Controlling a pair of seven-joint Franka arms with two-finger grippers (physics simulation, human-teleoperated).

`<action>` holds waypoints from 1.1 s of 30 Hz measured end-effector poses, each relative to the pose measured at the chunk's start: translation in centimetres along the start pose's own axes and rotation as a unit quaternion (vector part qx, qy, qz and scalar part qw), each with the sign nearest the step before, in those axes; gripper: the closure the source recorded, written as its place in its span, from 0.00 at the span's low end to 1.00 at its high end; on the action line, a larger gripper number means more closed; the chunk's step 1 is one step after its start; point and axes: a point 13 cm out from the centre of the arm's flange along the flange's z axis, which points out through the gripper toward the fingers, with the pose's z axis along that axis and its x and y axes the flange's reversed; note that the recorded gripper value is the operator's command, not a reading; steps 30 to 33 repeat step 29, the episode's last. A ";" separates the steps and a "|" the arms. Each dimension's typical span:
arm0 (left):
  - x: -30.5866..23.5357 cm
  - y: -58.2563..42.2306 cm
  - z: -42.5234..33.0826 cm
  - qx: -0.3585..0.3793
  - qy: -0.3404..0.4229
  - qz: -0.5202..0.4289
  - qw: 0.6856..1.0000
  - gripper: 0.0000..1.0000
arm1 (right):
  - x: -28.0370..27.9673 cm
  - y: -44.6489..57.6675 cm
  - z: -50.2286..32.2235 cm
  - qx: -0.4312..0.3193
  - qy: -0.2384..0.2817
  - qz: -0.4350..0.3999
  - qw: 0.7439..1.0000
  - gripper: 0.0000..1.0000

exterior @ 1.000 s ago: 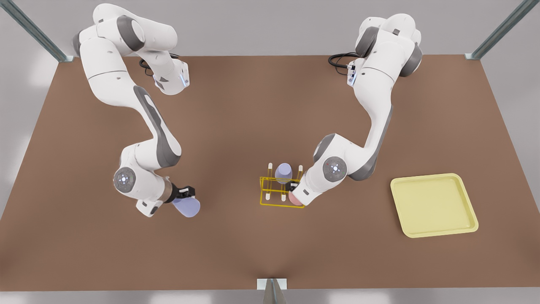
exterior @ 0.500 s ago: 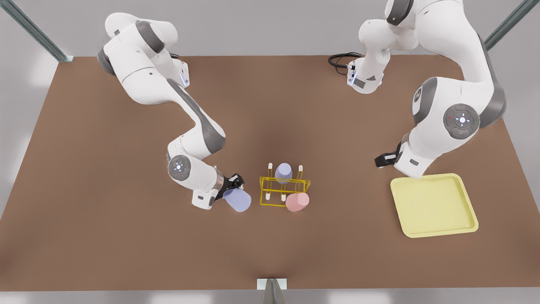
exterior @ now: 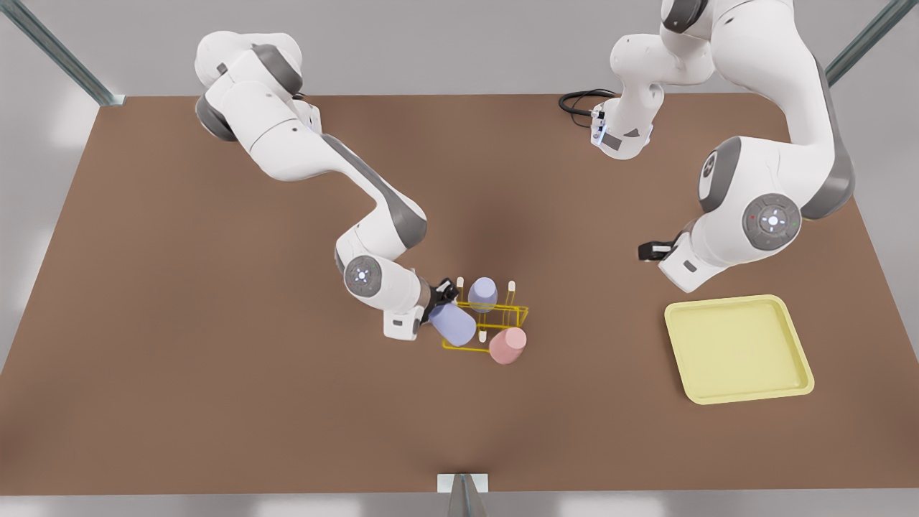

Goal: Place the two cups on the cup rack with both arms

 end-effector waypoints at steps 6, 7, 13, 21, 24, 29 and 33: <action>0.1 0.3 0.1 0.001 0.003 0.023 1.000 0.00 | -0.1 1.4 1.2 0.001 0.003 -0.005 1.000 0.00; 0.1 0.3 0.0 0.001 0.003 0.027 1.000 0.00 | -0.4 1.4 0.8 0.000 -0.001 -0.004 1.000 0.00; 0.1 0.4 -0.1 0.001 0.002 0.044 0.999 0.00 | -3.3 0.3 -5.8 0.002 -0.044 0.008 0.999 0.00; 0.0 0.4 -0.8 0.001 -0.006 0.060 0.998 0.00 | 17.2 -23.1 -46.2 0.201 -0.017 0.237 0.950 0.00; -0.2 0.1 -1.5 0.001 -0.015 0.067 0.998 0.00 | 25.4 -21.9 -51.4 0.228 0.030 0.292 0.928 0.00; -0.3 -0.2 -1.7 0.001 -0.018 0.079 0.997 0.00 | 32.9 -19.0 -51.0 0.218 0.104 0.335 0.911 0.00; -0.3 -0.2 -1.7 0.001 -0.018 0.079 0.997 0.00 | 32.9 -19.0 -51.0 0.218 0.104 0.335 0.911 0.00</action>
